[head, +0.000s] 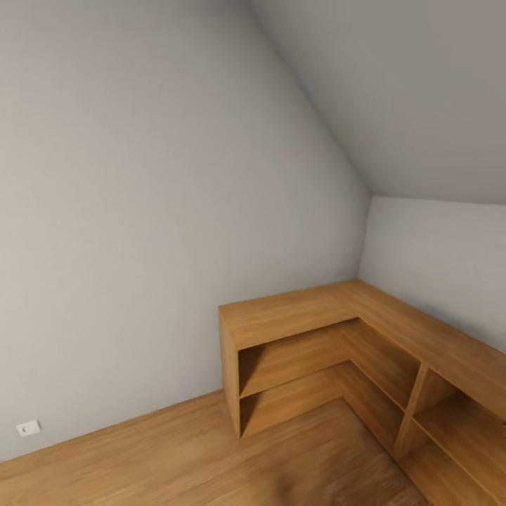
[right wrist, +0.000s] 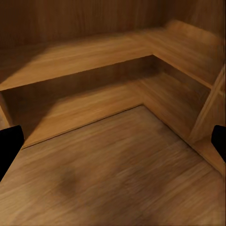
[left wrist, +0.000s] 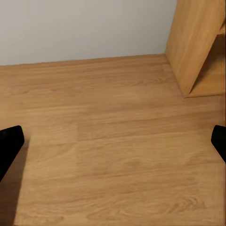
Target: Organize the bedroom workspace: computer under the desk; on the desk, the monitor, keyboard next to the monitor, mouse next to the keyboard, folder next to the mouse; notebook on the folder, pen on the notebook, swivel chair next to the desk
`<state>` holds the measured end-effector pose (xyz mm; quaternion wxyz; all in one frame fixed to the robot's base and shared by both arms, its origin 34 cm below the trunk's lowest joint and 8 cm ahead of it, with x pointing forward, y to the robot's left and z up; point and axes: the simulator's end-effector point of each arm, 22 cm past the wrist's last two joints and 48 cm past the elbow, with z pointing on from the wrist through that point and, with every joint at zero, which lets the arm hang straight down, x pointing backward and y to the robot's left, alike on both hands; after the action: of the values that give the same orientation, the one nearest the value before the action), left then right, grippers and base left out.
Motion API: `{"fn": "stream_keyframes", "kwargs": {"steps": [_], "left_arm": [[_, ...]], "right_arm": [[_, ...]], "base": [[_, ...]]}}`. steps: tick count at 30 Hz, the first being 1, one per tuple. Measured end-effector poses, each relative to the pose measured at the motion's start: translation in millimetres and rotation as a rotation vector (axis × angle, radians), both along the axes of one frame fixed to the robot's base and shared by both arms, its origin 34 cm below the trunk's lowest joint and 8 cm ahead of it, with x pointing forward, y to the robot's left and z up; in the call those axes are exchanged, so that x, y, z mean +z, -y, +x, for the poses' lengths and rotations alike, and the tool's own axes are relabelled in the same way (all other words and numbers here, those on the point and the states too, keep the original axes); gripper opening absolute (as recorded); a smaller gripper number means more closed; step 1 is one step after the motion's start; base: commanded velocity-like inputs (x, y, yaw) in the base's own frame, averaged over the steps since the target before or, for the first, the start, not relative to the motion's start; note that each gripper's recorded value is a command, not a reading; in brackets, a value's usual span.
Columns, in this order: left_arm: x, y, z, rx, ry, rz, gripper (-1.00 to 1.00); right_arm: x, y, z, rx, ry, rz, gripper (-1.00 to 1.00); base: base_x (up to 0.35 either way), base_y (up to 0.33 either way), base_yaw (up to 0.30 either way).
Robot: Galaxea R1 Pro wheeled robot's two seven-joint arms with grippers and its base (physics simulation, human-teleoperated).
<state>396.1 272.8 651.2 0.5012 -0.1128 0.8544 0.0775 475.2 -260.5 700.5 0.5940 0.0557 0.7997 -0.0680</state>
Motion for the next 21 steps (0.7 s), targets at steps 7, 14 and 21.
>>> {"fn": "stream_keyframes", "kwargs": {"steps": [7,14,21], "left_arm": [[0.0,0.1,0.1,0.000,0.000,0.000,1.00],[0.2,-0.3,0.2,0.001,0.001,0.000,1.00],[0.0,-0.6,0.0,0.002,0.000,0.000,1.00]], "right_arm": [[-0.4,-0.5,0.0,0.002,-0.002,0.001,1.00],[-3.7,-0.6,-1.0,0.003,-0.018,0.000,1.00],[-5.7,-0.7,-1.6,0.004,-0.027,-0.001,1.00]], "base": [[0.016,0.004,-0.265],[0.003,0.001,-0.265],[0.013,0.001,-0.265]]}}
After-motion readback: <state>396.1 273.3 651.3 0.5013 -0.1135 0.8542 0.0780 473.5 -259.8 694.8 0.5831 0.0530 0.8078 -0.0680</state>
